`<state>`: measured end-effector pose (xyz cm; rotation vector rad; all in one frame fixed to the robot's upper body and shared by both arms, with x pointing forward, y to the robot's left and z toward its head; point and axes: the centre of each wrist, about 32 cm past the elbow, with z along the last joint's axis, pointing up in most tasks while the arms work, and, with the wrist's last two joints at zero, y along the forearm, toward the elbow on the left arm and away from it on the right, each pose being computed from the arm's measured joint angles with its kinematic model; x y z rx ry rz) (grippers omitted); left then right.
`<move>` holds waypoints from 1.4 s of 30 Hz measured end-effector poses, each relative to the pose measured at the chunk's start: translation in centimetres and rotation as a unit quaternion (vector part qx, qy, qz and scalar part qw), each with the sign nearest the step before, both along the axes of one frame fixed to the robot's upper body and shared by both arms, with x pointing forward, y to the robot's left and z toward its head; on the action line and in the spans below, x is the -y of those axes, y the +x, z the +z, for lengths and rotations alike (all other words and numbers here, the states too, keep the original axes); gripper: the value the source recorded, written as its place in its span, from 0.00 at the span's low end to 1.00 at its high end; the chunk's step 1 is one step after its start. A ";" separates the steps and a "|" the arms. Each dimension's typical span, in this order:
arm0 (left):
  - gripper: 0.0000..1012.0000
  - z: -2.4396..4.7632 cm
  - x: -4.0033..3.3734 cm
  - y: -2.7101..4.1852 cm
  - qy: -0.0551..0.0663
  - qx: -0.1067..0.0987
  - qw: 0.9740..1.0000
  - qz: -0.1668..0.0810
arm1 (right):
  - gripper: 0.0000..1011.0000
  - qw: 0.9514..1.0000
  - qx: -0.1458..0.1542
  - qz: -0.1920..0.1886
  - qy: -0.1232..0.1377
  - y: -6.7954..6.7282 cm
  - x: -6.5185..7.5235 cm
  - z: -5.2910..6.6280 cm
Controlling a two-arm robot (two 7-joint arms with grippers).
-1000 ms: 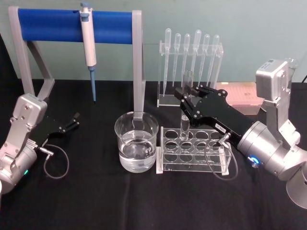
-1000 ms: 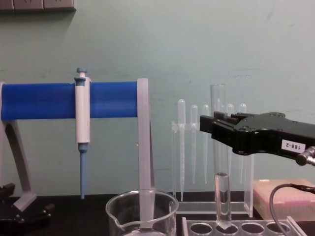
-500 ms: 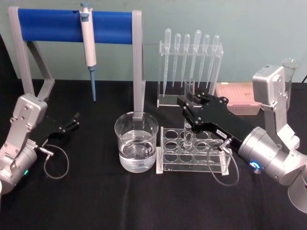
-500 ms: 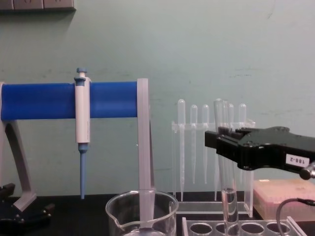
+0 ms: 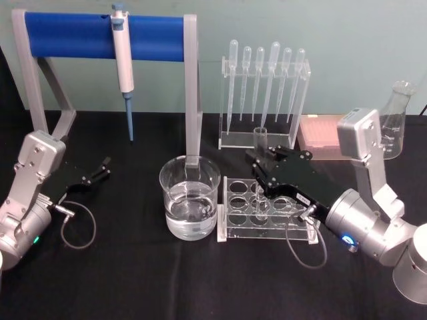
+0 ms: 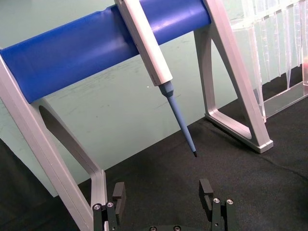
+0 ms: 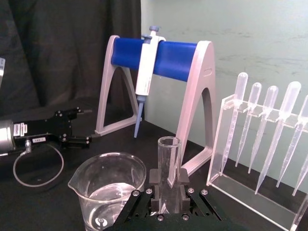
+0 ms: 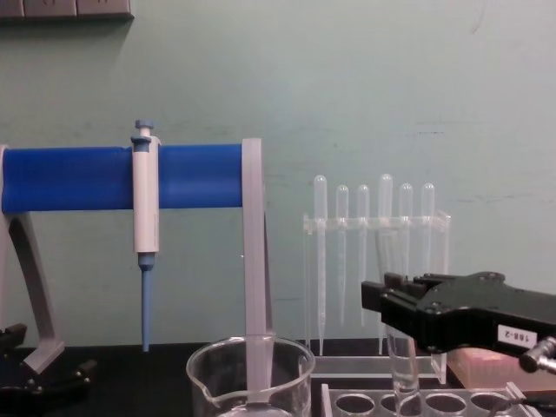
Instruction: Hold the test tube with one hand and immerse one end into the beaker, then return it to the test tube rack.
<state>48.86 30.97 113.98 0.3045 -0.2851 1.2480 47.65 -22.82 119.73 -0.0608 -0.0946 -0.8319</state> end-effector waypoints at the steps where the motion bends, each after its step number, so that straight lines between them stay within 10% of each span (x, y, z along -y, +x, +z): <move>1: 0.99 0.00 0.00 0.00 0.000 0.000 1.000 0.000 | 0.22 1.000 0.000 0.001 -0.002 0.0 0.0 -0.1; 16: 0.99 0.00 0.00 0.00 0.000 0.000 1.000 0.000 | 0.23 0.999 0.001 0.016 -0.035 0.4 -0.5 -0.5; 33: 0.99 0.00 0.00 0.00 0.000 0.000 1.000 0.000 | 0.76 0.997 -0.019 -0.029 -0.069 -4.1 3.2 0.9; 42: 0.99 0.00 0.00 0.00 0.000 0.000 1.000 0.000 | 0.98 0.987 0.001 -0.148 -0.062 -3.9 6.4 -0.6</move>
